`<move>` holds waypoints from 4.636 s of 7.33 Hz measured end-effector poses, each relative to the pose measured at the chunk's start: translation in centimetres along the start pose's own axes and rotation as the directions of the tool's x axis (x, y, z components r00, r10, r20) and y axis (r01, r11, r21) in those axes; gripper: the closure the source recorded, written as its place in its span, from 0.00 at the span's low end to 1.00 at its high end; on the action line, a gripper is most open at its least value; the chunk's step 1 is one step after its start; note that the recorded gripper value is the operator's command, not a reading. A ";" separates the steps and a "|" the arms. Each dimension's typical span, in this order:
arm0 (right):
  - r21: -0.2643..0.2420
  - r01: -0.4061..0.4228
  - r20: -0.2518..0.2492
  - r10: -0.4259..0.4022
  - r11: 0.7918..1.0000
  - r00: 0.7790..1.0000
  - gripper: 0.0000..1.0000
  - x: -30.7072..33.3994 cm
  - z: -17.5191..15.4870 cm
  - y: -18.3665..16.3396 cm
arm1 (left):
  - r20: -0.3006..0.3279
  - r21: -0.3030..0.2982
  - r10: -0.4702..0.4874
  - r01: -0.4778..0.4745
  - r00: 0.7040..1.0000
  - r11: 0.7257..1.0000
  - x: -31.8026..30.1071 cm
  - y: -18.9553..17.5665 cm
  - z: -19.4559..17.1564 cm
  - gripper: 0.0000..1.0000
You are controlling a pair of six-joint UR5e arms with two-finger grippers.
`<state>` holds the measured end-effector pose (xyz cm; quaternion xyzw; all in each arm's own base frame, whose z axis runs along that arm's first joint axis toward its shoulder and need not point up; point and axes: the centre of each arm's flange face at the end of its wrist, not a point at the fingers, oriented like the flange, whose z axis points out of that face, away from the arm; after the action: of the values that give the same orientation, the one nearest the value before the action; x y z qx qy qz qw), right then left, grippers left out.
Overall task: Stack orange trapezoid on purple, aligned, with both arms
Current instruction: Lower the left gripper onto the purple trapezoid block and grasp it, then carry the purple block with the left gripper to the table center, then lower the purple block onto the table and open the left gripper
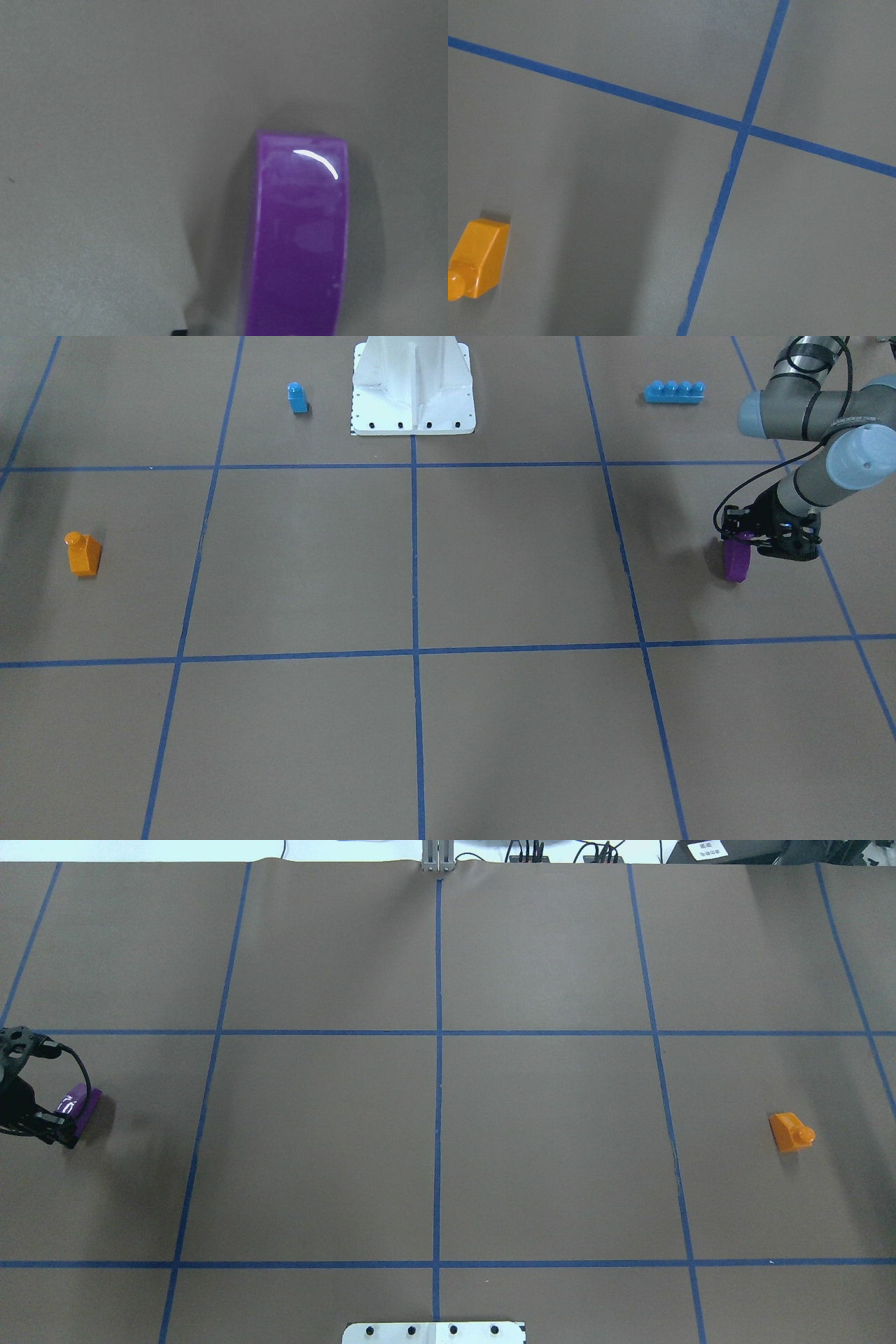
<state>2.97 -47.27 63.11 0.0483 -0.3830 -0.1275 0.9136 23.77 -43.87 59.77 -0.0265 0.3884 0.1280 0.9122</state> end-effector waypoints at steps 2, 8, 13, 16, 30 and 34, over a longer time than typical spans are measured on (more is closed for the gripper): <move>0.003 0.002 0.008 -0.002 1.000 1.000 0.00 -0.2 -0.1 0.2 | -0.023 0.043 0.001 0.000 1.000 0.999 6.3 -2.5 -5.1 1.00; 0.017 0.019 0.005 -0.019 1.000 1.000 0.00 0.5 1.2 3.0 | -0.149 -0.062 -0.403 0.398 0.903 0.915 45.5 -7.8 -5.8 1.00; 0.038 0.045 0.014 -0.046 0.998 0.999 0.00 0.6 2.0 4.2 | -0.067 -0.058 -0.422 0.418 0.904 0.906 57.8 -10.8 -0.6 1.00; 0.035 0.047 0.020 -0.048 0.998 0.999 0.00 0.4 2.2 4.2 | -0.062 -0.036 -0.378 0.376 0.924 0.926 58.4 -11.3 -0.5 1.00; 0.026 0.060 0.053 -0.062 0.998 0.997 0.00 -0.8 2.9 3.8 | -0.140 -0.001 -0.297 0.299 0.945 0.954 59.6 -10.0 -5.0 0.00; -0.016 -0.058 0.105 0.059 0.998 0.993 0.00 -7.3 6.7 1.8 | -0.250 0.054 -0.384 0.409 0.889 0.911 56.0 -7.6 -11.3 0.01</move>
<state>-6.40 -43.54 63.09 0.0245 -0.4314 -0.1055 0.8957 55.00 -40.99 11.44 -0.0721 0.4857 -0.0858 0.8669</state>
